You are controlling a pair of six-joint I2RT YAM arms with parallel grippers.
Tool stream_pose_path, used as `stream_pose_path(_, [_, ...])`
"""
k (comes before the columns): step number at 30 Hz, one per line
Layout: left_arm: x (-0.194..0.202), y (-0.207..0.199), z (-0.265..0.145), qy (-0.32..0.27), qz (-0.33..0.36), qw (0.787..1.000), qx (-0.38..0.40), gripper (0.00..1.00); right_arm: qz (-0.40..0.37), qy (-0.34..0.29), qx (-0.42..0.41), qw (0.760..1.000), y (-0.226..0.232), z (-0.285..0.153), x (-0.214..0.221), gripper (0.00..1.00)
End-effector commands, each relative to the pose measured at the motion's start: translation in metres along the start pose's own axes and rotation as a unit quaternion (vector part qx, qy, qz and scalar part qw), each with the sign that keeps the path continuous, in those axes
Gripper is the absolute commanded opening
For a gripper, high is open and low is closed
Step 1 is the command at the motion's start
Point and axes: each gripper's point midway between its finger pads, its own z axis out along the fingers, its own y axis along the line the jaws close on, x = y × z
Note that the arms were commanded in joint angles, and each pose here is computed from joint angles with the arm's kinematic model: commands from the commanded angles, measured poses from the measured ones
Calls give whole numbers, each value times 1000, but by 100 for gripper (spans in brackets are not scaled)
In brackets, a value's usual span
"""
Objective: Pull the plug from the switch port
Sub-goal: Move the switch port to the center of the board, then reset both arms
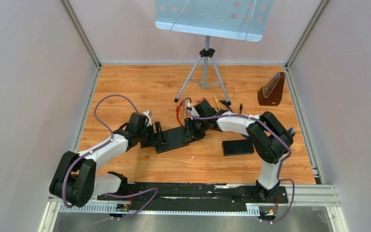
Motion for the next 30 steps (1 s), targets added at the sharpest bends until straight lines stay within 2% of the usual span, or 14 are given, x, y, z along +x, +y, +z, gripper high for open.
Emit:
stream_pose_path(1, [7, -50, 3, 14, 53, 996, 73, 78, -17, -50, -28, 998, 25, -26, 6, 36])
stream_pose_path(5, [18, -64, 1, 21, 51, 995, 78, 77, 13, -62, -5, 998, 11, -43, 34, 37])
stream_pose_path(8, [27, -55, 1, 24, 39, 997, 66, 77, 27, -62, -3, 998, 7, -51, 50, 40])
stream_pose_path(10, [29, -53, -1, 19, 35, 997, 67, 80, 33, -64, 20, 997, -4, -55, 58, 48])
stream_pose_path(13, [23, -49, -10, -2, 30, 998, 54, 98, 13, -86, 52, 995, -12, -68, 54, 59])
stream_pose_path(17, [2, -46, -32, -57, 28, 998, 27, 100, -9, -147, 83, 986, -8, -101, 34, 78])
stream_pose_path(19, [-9, -43, -45, -80, 23, 997, 4, 100, -9, -185, 109, 977, -10, -122, 26, 91])
stream_pose_path(21, [-19, -37, -58, -104, 21, 994, -22, 100, 1, -226, 137, 964, -17, -144, 19, 99])
stream_pose_path(22, [-26, -34, -64, -124, 11, 992, -36, 100, 9, -253, 163, 954, -25, -158, 15, 100])
stream_pose_path(26, [-38, -19, -83, -161, -15, 983, -85, 100, 46, -344, 248, 904, -56, -214, 11, 100])
stream_pose_path(30, [-47, -10, -98, -186, -24, 975, -118, 100, 84, -416, 283, 860, -71, -261, 17, 100])
